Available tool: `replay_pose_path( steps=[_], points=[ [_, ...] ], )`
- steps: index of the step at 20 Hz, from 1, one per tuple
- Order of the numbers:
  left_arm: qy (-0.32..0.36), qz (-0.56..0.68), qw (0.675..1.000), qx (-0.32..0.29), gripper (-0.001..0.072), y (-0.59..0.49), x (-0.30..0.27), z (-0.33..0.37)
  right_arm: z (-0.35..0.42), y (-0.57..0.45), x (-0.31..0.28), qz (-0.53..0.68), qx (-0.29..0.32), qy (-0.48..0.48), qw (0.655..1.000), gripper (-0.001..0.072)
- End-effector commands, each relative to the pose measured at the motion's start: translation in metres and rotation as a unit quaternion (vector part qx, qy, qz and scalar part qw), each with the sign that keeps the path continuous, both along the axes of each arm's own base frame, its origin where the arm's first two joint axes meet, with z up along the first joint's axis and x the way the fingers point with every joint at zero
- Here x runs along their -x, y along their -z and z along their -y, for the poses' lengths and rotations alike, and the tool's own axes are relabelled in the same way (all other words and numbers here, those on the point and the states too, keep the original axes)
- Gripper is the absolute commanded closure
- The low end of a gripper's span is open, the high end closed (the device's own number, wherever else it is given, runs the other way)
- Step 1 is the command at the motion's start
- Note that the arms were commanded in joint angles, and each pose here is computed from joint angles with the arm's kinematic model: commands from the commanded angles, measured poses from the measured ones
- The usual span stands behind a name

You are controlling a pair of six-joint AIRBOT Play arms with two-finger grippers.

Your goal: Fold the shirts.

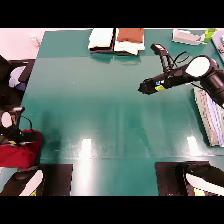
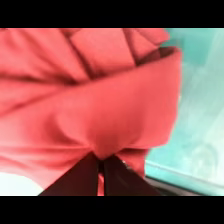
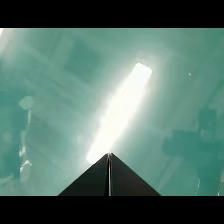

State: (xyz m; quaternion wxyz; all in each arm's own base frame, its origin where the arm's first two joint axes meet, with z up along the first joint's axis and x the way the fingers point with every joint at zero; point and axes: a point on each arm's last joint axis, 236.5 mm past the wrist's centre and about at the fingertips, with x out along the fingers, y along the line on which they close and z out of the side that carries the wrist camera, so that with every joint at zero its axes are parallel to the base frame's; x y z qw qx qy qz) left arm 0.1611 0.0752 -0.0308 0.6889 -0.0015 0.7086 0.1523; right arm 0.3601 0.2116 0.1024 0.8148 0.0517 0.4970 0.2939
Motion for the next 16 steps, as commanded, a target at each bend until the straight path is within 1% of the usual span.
replay_pose_path(
  steps=[1, 3, 4, 6, 8, 10, 12, 16],
  points=[
    [0.036, 0.121, 0.992, 0.005, 0.0684, -0.068, -0.055, 0.017, -0.003, -0.031, -0.006, 0.029, -0.008, -0.006, 1.000, 0.0693],
    [0.096, 0.245, 0.965, 0.006, 0.0685, -0.159, -0.096, 0.046, -0.006, -0.070, -0.011, 0.065, -0.018, -0.014, 0.998, 0.0694],
    [0.122, 0.290, 0.949, 0.014, 0.0686, -0.198, -0.105, 0.062, -0.007, -0.089, -0.015, 0.087, -0.024, -0.014, 0.996, 0.0694],
    [0.164, 0.368, 0.914, 0.039, 0.0687, -0.269, -0.109, 0.096, -0.009, -0.129, -0.020, 0.132, -0.036, -0.014, 0.991, 0.0694],
    [0.213, 0.409, 0.885, 0.066, 0.0687, -0.317, -0.109, 0.129, -0.009, -0.167, -0.023, 0.176, -0.049, -0.011, 0.983, 0.0694],
    [0.265, 0.424, 0.862, 0.089, 0.0687, -0.344, -0.114, 0.166, 0.002, -0.197, -0.026, 0.211, -0.043, 0.004, 0.977, 0.0693],
    [0.332, 0.419, 0.839, 0.103, 0.0688, -0.351, -0.127, 0.213, 0.018, -0.224, -0.030, 0.238, -0.047, 0.027, 0.970, 0.0694],
    [0.466, 0.366, 0.796, 0.123, 0.0686, -0.312, -0.150, 0.336, 0.065, -0.265, -0.035, 0.271, -0.046, 0.083, 0.958, 0.0694]
  ],
)
